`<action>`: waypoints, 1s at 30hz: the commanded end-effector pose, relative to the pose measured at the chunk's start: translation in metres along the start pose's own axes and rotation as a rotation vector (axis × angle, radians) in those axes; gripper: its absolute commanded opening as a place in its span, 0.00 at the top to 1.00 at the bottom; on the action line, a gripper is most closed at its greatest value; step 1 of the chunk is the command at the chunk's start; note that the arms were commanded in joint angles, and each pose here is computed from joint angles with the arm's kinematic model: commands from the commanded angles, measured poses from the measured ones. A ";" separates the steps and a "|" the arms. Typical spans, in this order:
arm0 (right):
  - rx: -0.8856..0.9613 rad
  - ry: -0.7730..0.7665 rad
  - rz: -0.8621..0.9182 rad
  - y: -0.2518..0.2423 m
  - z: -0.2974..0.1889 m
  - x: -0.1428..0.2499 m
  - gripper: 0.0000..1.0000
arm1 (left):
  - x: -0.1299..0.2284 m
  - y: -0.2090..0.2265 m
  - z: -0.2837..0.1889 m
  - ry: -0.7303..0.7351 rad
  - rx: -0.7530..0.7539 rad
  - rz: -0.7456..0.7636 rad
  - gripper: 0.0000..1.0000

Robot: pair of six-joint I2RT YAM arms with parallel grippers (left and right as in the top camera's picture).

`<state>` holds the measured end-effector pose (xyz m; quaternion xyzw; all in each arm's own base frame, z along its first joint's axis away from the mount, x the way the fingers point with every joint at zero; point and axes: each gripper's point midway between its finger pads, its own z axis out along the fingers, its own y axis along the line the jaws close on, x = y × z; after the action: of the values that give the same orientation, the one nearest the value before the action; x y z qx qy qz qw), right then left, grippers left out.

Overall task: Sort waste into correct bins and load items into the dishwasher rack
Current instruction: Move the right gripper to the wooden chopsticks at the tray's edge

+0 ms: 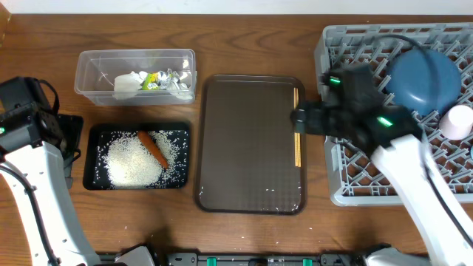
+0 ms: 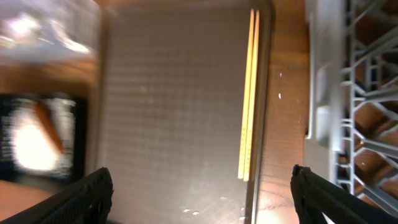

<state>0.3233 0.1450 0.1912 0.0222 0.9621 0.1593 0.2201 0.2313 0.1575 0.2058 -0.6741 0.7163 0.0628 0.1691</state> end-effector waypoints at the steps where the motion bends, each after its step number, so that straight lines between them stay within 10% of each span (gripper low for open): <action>1: 0.110 0.047 -0.026 0.002 0.038 -0.011 0.12 | -0.002 0.001 0.000 -0.004 -0.006 0.005 0.01; 30: 0.282 0.422 -0.047 -0.006 0.185 0.048 0.14 | -0.002 0.000 0.000 -0.004 -0.005 0.005 0.01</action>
<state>0.3568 0.1971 0.0191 -0.0128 0.9994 0.0276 0.0137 0.2314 0.1576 0.2058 -0.6741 0.7163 0.0627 0.1692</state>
